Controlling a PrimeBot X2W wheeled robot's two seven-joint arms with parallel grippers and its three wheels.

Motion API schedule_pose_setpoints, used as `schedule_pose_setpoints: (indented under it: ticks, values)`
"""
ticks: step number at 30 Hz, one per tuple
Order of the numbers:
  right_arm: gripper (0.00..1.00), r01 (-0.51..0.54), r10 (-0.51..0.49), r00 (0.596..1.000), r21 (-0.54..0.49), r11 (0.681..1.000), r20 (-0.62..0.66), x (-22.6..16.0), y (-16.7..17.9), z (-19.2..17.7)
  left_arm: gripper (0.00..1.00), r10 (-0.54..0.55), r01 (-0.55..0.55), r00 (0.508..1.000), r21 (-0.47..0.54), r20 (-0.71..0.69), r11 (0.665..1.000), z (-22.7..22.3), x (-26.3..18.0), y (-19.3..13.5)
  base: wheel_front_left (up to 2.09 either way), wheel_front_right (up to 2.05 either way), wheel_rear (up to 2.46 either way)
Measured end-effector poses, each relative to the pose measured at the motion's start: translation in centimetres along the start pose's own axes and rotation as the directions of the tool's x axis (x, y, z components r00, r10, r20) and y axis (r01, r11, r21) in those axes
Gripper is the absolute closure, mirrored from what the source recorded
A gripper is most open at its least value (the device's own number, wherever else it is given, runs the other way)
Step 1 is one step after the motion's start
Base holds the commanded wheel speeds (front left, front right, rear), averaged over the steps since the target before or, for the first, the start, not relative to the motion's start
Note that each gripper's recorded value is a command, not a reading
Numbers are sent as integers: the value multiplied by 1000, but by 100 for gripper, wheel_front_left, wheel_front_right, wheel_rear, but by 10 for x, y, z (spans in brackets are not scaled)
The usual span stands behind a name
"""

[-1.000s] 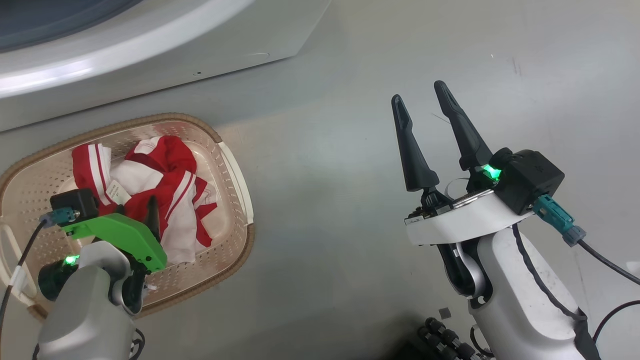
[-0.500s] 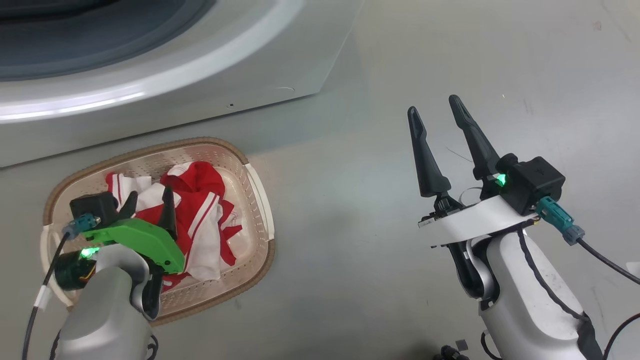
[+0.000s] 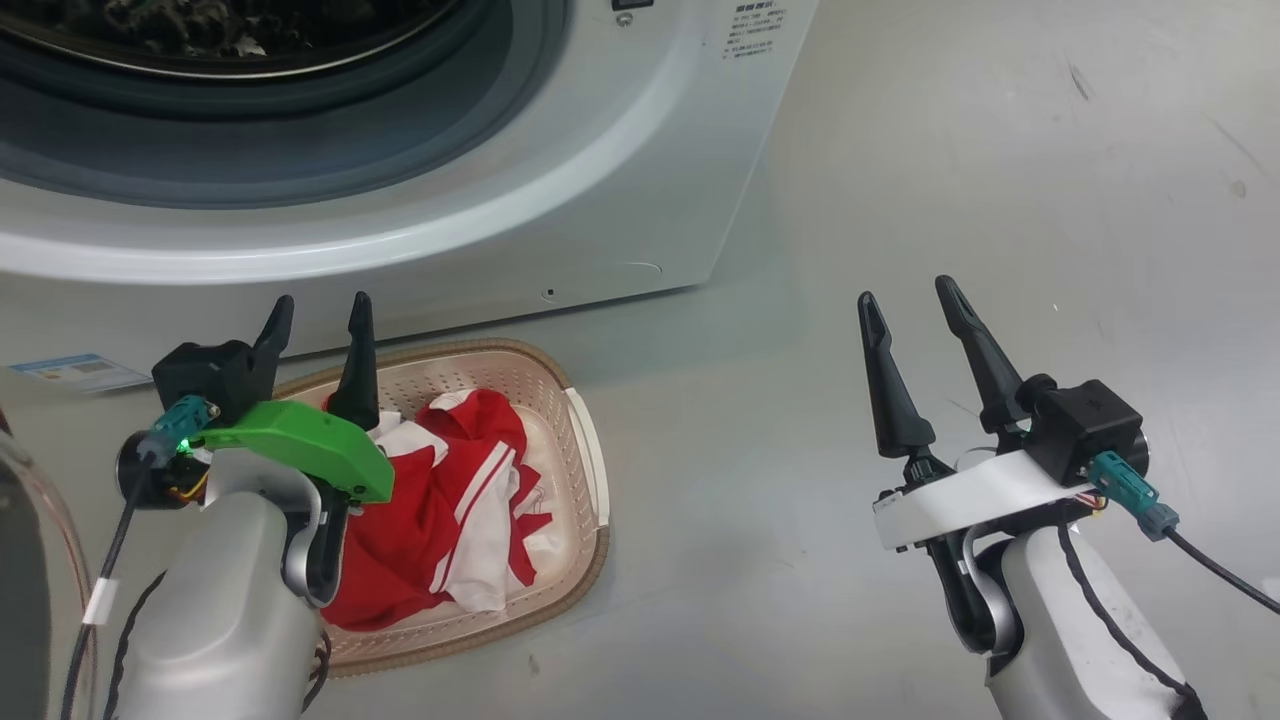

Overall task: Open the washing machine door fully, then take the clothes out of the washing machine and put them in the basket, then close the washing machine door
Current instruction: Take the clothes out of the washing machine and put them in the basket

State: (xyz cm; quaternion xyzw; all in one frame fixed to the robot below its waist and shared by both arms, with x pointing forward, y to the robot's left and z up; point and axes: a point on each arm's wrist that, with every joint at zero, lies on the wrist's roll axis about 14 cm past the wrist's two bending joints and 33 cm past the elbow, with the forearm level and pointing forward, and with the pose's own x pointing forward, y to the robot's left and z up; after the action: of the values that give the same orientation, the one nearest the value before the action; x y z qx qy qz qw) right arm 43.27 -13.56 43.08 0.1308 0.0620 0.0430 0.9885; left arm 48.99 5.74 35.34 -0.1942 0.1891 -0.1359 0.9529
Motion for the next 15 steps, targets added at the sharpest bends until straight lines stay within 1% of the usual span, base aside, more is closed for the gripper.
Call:
schedule_pose_setpoints:
  ticks: [5,9,12,15]
  values:
    - [0,-6,6,1000,9,1000,15,-6,5,5,0,-29,25,993,40,117,999,44,-9,-11,0,0,0]
    - [0,-34,33,999,6,999,25,-10,15,9,0,-30,17,971,61,236,998,85,-22,-13,0,0,0]
    - [0,-50,50,998,3,999,35,-13,21,14,0,-17,-6,957,78,289,997,102,-36,-12,0,0,0]
    - [0,-66,66,997,0,998,46,-17,26,18,0,-9,-22,949,94,316,995,109,-49,-11,0,0,0]
